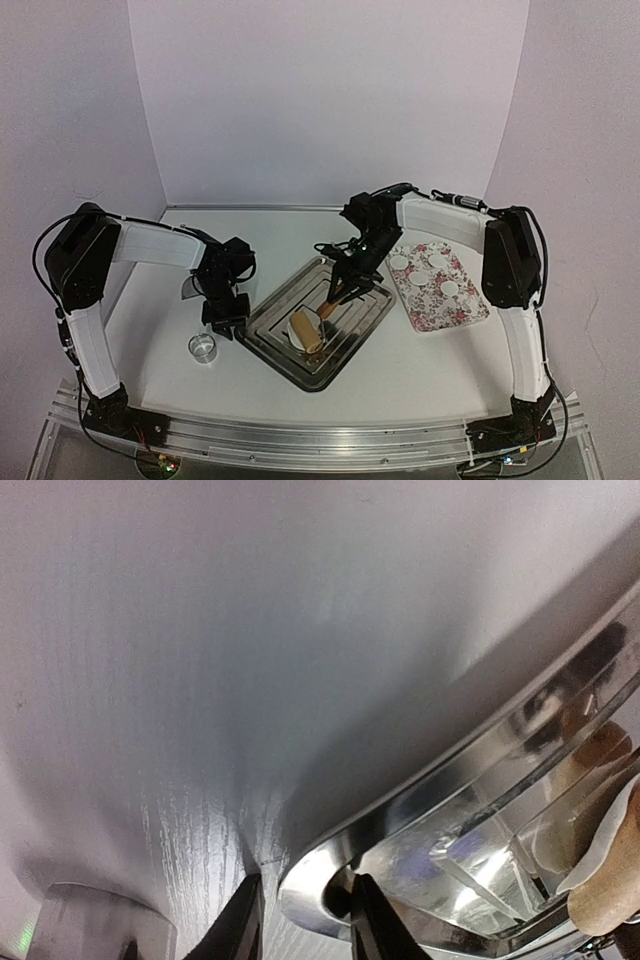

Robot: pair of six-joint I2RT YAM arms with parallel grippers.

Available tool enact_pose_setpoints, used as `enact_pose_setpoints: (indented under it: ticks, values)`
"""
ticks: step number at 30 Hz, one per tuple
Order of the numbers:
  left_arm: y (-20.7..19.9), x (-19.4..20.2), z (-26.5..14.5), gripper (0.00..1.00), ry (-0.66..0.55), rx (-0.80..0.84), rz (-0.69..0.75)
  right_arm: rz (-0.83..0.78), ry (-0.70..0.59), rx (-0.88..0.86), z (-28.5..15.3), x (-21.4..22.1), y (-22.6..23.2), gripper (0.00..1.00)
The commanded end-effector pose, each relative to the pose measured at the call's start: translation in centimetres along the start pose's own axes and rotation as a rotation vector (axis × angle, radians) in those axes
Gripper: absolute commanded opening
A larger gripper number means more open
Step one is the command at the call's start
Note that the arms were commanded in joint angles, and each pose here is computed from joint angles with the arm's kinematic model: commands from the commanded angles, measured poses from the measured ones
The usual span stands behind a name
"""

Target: Roll out the dumpling wrappers from the dough

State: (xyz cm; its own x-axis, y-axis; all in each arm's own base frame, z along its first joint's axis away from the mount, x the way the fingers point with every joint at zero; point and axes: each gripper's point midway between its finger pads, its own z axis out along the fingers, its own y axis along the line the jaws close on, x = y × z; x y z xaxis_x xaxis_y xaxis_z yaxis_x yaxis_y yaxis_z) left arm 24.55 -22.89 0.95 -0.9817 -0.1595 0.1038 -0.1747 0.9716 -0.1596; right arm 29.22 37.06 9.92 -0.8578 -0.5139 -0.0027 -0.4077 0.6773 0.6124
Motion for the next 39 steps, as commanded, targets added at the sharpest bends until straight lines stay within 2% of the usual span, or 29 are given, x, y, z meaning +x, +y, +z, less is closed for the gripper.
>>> enact_pose_setpoints:
  ticks: [1,7,15,19,30,33,39]
  values:
    - [0.1,-0.6,0.4,0.24,-0.01,-0.035,0.037,0.033,0.003,0.13,3.1,-0.5,-2.9,0.0]
    - [0.0,-0.9,0.7,0.11,-0.011,-0.045,0.056,0.043,0.01,0.147,4.3,-0.7,-2.9,0.0]
    - [0.1,-1.5,1.2,0.0,-0.015,-0.075,0.08,0.097,0.001,0.246,4.6,-0.7,-4.7,0.0]
    - [0.1,-1.7,1.1,0.0,-0.022,-0.076,0.084,0.107,-0.011,0.25,4.1,-0.9,-4.7,0.0]
    - [-1.0,-2.4,1.2,0.0,-0.029,-0.054,0.106,0.11,0.078,0.261,7.4,-0.3,-5.1,0.0]
    - [-0.5,-2.4,1.2,0.0,-0.025,-0.06,0.099,0.165,0.079,0.34,6.4,0.3,-6.9,0.0]
    - [0.2,-2.9,0.6,0.0,-0.044,-0.048,0.075,0.269,0.099,0.371,3.3,3.2,-11.2,0.0]
